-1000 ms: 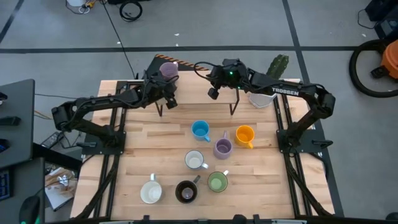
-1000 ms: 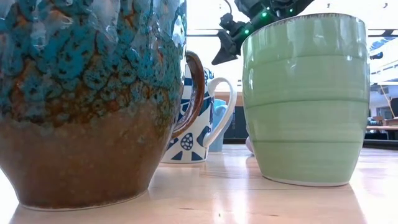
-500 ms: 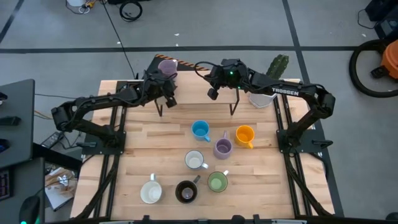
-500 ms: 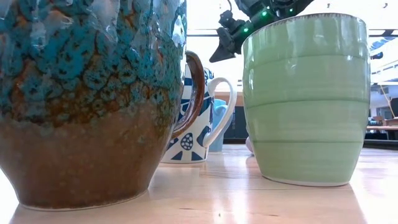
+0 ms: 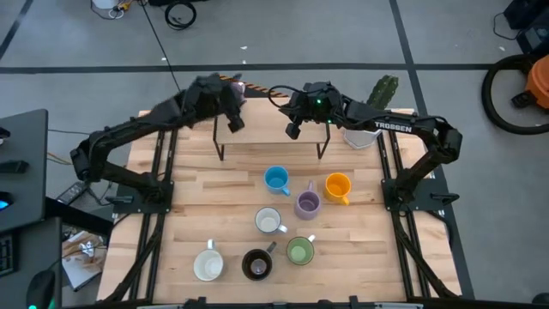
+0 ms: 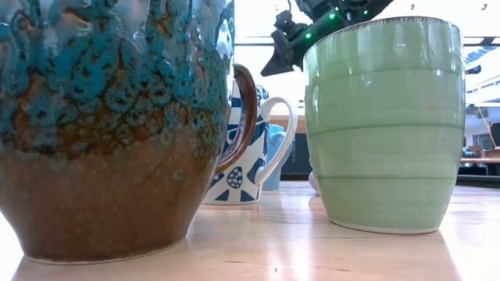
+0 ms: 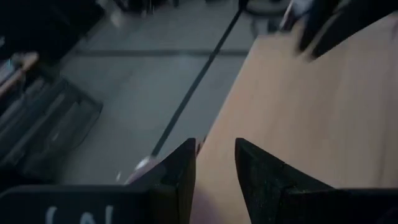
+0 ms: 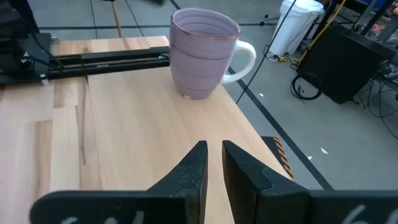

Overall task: Place coffee mugs
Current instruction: Put the left purple mug on the shelf

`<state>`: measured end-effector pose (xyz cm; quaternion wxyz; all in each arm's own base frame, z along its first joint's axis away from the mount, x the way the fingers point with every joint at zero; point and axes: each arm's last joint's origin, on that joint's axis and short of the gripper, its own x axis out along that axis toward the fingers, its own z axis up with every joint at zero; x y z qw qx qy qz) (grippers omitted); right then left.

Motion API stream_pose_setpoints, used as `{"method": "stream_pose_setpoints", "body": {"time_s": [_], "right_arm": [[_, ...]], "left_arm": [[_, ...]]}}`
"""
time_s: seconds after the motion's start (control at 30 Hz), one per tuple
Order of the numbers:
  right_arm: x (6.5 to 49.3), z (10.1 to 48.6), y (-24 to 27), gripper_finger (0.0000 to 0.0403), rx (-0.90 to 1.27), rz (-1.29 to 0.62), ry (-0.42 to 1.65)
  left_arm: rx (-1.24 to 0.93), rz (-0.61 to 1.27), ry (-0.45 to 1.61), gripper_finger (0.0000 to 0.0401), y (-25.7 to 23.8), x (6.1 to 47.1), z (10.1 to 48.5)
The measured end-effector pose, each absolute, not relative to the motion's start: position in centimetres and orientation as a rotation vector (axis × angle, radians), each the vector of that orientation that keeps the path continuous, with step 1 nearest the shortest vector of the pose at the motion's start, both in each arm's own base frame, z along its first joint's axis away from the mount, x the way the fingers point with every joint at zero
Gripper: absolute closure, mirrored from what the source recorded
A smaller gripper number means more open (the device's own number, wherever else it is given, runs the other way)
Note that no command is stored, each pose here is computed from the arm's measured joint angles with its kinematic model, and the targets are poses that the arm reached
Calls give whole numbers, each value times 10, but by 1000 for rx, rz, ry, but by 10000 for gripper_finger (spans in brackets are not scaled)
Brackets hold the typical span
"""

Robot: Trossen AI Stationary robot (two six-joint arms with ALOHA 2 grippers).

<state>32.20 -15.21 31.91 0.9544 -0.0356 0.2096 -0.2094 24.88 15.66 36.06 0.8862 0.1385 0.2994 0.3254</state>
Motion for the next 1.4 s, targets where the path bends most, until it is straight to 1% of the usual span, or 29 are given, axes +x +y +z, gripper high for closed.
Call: {"method": "stream_pose_setpoints", "body": {"time_s": [0.13,0.23,0.33,0.43,0.77,0.97,1.13,1.4], "right_arm": [[325,320,-146,349,-78,-406,419],[326,320,-143,349,-80,-398,418],[326,320,-143,349,-80,-397,418],[326,320,-143,349,-80,-398,418],[327,321,-142,349,-85,-395,403],[327,321,-142,349,-85,-395,405],[327,321,-142,349,-90,-394,404],[328,321,-141,349,-81,-370,399]], "left_arm": [[222,737,652,283,183,232,376],[147,731,679,283,201,218,374],[93,701,752,283,210,208,367],[81,637,799,283,208,205,363],[218,530,862,283,200,207,363],[272,437,976,283,194,201,362],[329,410,998,283,194,199,369],[503,307,1014,283,191,204,371]]}}
